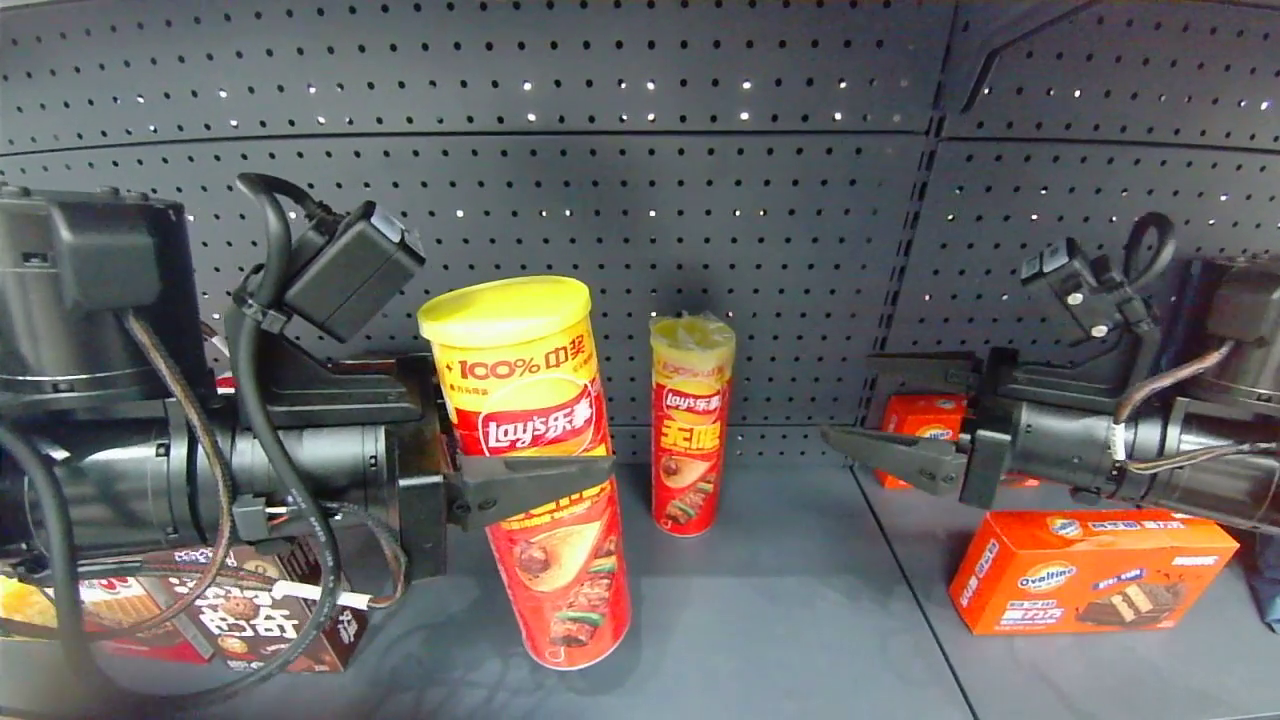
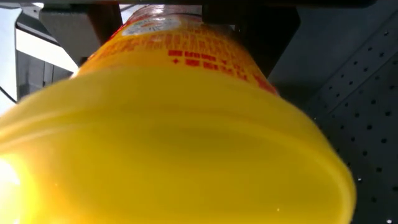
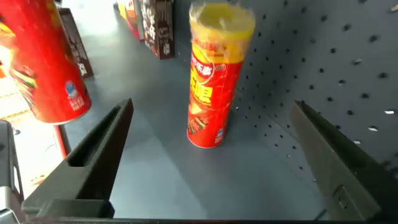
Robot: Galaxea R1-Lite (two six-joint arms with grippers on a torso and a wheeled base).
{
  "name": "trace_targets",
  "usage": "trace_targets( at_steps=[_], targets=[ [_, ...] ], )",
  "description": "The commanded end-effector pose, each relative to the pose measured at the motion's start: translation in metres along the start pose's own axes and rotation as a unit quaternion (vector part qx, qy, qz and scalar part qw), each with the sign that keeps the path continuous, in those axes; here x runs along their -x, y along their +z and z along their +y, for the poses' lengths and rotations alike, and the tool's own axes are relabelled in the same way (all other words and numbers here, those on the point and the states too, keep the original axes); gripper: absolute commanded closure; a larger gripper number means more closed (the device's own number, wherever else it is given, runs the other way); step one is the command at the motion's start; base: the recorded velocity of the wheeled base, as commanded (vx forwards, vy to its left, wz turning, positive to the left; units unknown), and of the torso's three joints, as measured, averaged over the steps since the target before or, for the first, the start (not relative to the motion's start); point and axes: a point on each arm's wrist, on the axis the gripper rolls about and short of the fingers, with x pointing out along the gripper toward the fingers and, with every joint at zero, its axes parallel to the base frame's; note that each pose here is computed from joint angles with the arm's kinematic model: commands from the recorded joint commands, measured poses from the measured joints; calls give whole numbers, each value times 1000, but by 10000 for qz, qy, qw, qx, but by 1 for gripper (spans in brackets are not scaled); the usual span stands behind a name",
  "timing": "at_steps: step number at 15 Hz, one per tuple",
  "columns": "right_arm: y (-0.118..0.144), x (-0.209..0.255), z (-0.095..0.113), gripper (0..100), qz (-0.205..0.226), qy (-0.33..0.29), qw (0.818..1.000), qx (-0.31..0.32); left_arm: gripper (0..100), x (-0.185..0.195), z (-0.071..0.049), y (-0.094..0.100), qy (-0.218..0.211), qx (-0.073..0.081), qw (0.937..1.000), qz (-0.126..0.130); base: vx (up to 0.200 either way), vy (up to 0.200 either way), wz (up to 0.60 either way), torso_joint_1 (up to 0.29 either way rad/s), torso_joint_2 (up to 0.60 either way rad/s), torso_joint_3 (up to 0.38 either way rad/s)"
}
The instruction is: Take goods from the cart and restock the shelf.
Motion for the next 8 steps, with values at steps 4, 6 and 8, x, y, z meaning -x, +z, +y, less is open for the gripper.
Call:
trace_targets(
  at_steps=[4,6,8],
  targets=[
    [-16,-35,-15,0,240,111,9996,-93,100,-8,7,-3,-112,68,9999,70,0,0,0,0,0,0],
    [-21,-49,-22,0,303,143,9994,-131,100,-8,7,-3,-112,68,9999,70,0,0,0,0,0,0],
    [-28,-60,-26,0,373,168,9990,-173,100,-8,8,-3,-97,70,9999,70,0,0,0,0,0,0]
  ],
)
